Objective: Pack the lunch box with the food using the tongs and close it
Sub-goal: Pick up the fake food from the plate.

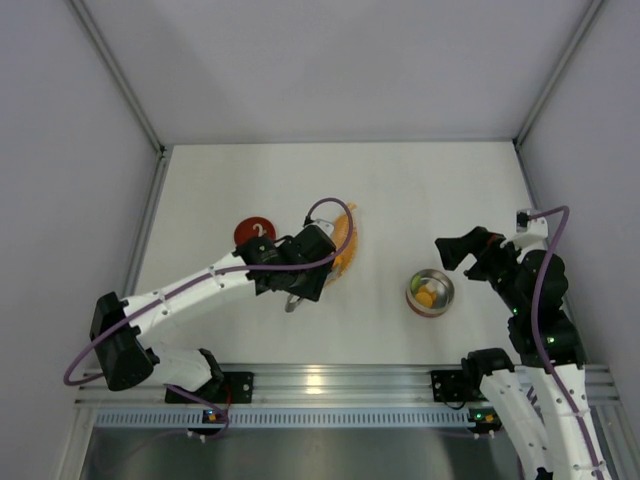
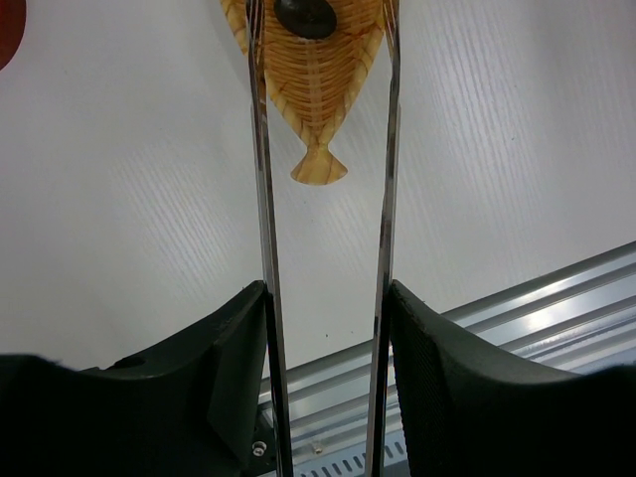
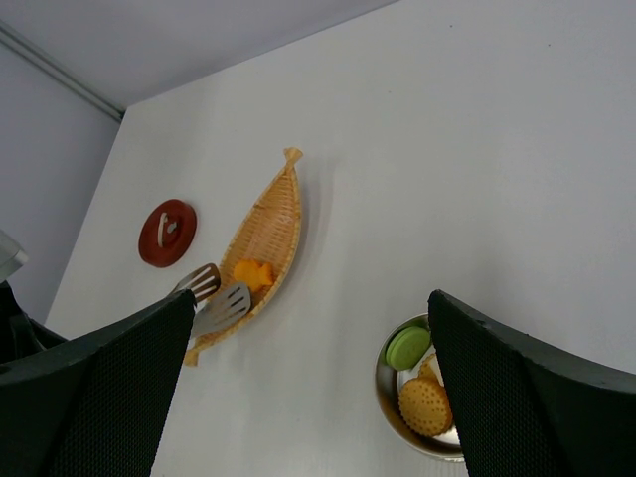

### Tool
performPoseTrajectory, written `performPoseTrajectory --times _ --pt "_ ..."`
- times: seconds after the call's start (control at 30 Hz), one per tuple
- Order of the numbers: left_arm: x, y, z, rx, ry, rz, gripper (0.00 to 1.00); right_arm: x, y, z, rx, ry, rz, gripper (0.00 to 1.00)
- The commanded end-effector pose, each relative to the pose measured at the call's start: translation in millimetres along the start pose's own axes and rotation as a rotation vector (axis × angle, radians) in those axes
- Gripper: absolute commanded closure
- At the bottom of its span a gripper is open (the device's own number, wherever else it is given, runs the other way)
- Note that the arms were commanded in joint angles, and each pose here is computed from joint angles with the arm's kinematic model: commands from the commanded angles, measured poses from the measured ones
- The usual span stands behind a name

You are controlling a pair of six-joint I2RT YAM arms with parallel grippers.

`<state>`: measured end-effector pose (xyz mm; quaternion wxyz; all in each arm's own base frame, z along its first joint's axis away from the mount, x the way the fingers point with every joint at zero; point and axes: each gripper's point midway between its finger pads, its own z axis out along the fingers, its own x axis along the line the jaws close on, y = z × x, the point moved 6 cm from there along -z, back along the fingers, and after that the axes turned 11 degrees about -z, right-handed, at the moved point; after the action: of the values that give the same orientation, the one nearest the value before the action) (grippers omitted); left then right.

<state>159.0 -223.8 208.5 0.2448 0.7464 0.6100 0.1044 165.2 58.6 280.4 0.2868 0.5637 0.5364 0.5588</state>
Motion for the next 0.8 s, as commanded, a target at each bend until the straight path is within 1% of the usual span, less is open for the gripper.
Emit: performPoseTrajectory --times 0.0,0.3,0.77 --pt "-1 0 5 -0.004 -0.017 0.0 0.46 0 7 1 -0.043 0.003 -0.007 0.0" --pt "1 2 15 0.003 -0.007 -0.006 0.46 -2 7 1 -0.042 -0.011 -0.011 0.0" --pt "6 0 23 0.023 0.003 -0.005 0.5 -2 7 0 -0.043 -0.013 -0.011 0.01"
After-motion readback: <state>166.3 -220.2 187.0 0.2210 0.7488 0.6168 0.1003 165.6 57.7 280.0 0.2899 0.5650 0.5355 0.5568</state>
